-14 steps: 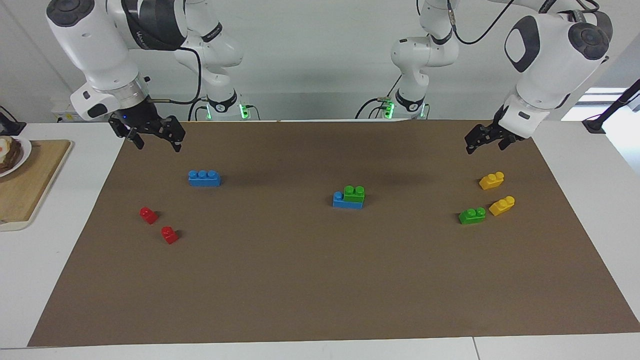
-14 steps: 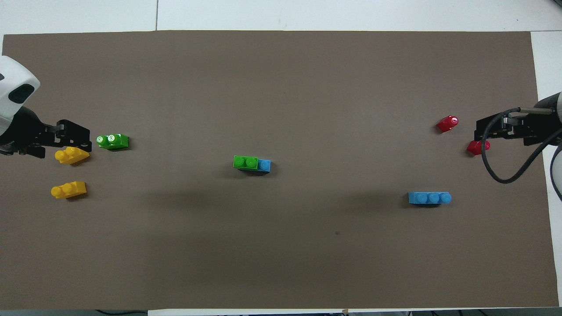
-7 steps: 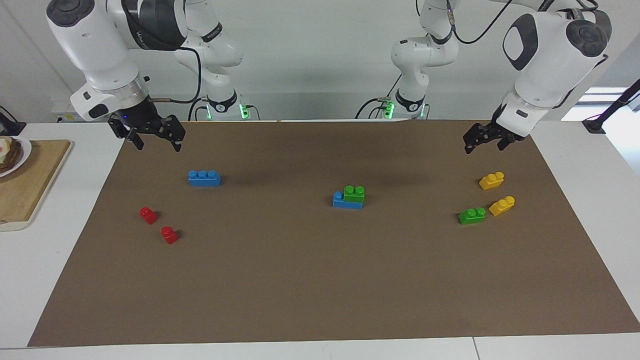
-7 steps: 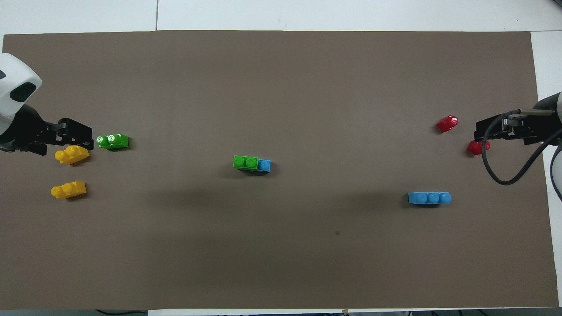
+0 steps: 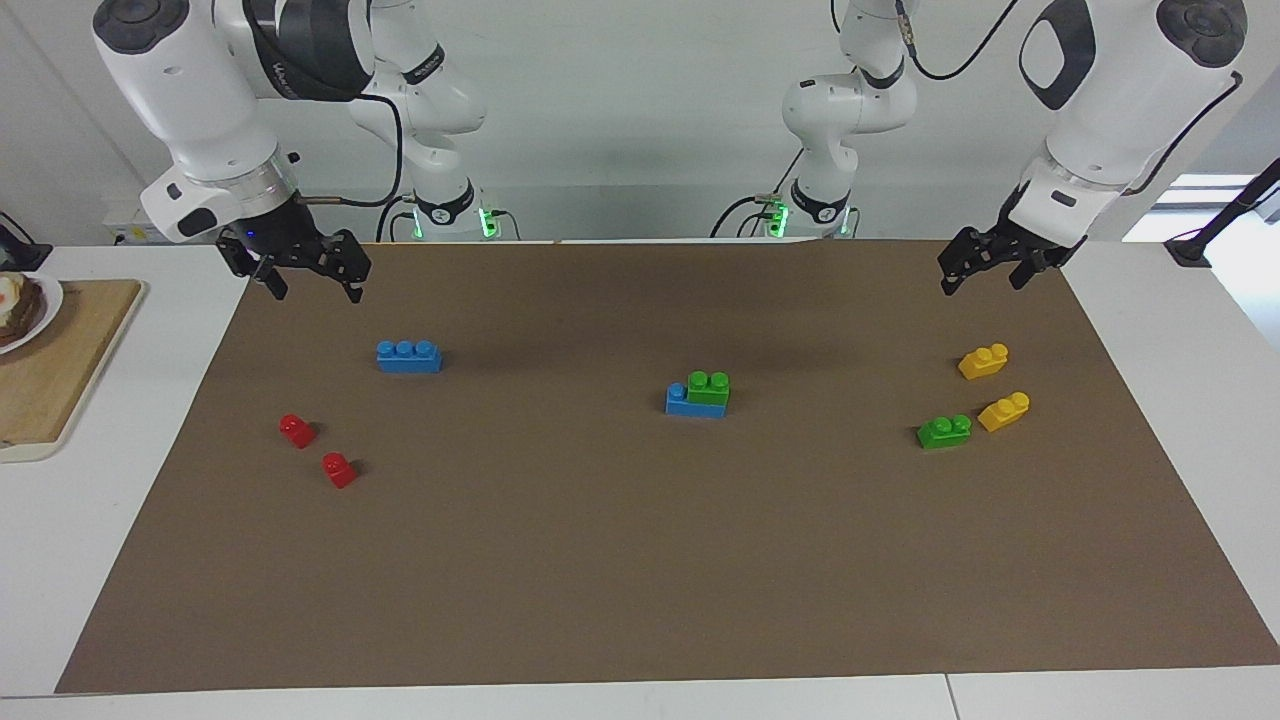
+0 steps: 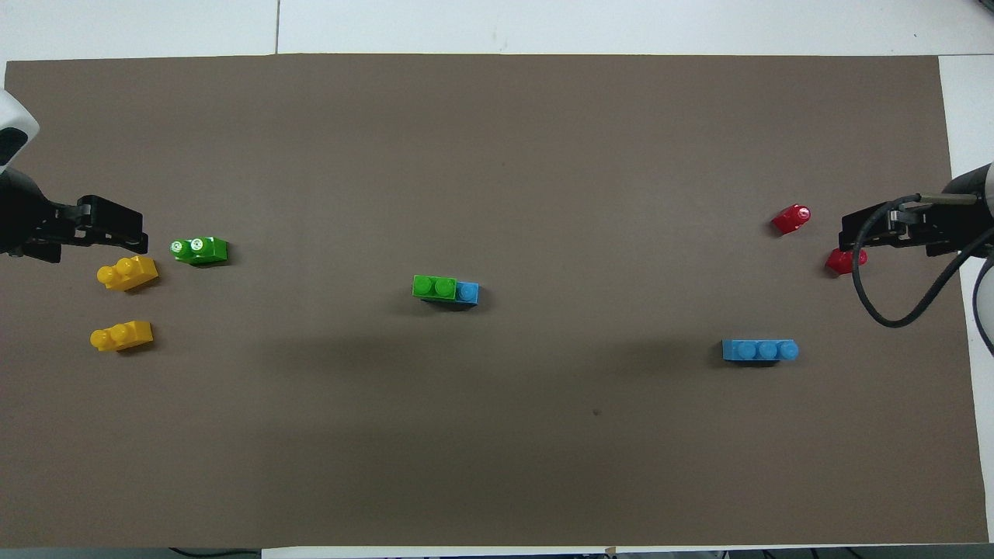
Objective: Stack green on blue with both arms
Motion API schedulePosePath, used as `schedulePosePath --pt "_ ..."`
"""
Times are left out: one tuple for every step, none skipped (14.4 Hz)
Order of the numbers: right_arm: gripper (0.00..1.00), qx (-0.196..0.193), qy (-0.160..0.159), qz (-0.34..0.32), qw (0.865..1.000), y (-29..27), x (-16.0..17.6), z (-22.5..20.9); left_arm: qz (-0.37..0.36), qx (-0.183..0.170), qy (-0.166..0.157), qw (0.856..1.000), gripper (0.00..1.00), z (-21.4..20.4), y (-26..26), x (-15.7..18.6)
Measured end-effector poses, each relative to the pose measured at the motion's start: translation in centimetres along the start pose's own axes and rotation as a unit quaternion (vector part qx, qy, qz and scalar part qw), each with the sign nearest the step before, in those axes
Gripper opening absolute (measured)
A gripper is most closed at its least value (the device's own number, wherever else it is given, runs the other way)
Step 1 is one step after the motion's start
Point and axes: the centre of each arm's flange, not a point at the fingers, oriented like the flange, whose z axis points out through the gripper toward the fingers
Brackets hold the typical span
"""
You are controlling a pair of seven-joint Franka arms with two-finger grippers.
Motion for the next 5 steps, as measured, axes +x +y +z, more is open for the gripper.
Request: schedulePosePath --pt "1.00 0.000 0.000 0.000 1.000 0.00 0.00 0.00 0.002 0.000 0.000 1.000 1.00 0.06 -0.01 0.03" --pt "1.00 0.000 0.000 0.000 1.000 0.00 0.00 0.00 0.004 0.000 -0.001 1.000 1.00 0.11 -0.01 0.07" --pt "1.00 0.000 0.000 0.000 1.000 0.00 0.00 0.00 0.004 0.000 -0.002 1.000 1.00 0.17 -0.01 0.10" --pt "1.00 0.000 0.000 0.000 1.000 0.00 0.00 0.00 0.004 0.000 -0.002 1.000 1.00 0.23 -0.01 0.14" --pt "1.00 0.000 0.000 0.000 1.000 0.00 0.00 0.00 0.005 0.000 -0.002 1.000 1.00 0.26 -0.01 0.15"
